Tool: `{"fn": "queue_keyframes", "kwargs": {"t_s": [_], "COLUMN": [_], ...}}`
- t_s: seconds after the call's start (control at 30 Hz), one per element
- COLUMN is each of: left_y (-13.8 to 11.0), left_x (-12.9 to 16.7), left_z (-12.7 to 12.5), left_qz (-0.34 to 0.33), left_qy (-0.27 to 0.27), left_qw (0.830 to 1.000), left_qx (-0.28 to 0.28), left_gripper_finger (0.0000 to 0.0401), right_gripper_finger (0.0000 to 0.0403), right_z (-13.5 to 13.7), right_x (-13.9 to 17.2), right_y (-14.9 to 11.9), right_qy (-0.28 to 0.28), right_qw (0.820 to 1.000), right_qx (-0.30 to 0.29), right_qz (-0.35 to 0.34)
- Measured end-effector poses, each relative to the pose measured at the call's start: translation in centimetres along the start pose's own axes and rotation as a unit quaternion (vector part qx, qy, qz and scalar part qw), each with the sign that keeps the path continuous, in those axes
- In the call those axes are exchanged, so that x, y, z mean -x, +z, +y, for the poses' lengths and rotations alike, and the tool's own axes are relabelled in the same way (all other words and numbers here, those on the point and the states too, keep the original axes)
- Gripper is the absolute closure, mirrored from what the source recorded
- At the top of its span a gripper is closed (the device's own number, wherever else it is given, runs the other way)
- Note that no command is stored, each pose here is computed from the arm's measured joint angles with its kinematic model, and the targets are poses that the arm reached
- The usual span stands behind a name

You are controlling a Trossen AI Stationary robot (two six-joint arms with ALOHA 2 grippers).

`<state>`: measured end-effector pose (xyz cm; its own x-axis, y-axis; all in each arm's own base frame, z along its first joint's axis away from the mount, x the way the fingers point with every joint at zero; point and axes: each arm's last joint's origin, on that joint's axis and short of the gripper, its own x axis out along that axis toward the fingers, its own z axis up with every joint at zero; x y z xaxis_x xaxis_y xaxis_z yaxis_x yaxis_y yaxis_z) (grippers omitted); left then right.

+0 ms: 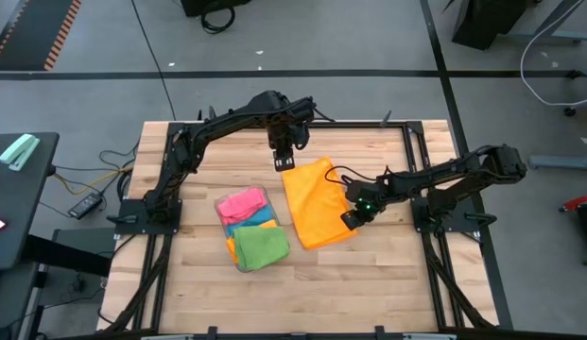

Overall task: Fold microfiber towels
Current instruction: Fold the yellow towel

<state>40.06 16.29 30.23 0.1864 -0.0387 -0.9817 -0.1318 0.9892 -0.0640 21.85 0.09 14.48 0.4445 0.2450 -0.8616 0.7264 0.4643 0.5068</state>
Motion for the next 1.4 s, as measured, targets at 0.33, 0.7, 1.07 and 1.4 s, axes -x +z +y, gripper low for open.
{"fn": "queue_keyframes", "kwargs": {"t_s": [0.33, 0.7, 1.07, 1.4], "left_y": [0.0, 0.0, 0.0, -0.1], "left_x": [0.0, 0.0, 0.0, 0.0], "left_z": [0.0, 0.0, 0.0, 0.0], "left_qz": [0.000, 0.000, 0.000, 0.005], "left_qy": [0.000, 0.000, 0.000, -0.001], "left_qw": [1.000, 1.000, 1.000, 1.000], "left_qx": [0.000, 0.000, 0.000, 0.001], "left_gripper_finger": [0.0338, 0.0332, 0.0340, 0.0337], "right_gripper_finger": [0.0363, 0.0357, 0.0281, 0.0293], "right_z": [0.4, 0.2, -0.2, -0.5], "right_x": [0.7, 0.9, 0.9, 0.3], "right_y": [-0.4, -0.4, 0.1, 0.4], "right_qy": [0.030, 0.005, 0.002, -0.013], "right_qw": [0.999, 1.000, 1.000, 1.000], "right_qx": [-0.005, 0.012, 0.025, 0.009], "right_qz": [0.019, -0.007, -0.003, -0.012]}}
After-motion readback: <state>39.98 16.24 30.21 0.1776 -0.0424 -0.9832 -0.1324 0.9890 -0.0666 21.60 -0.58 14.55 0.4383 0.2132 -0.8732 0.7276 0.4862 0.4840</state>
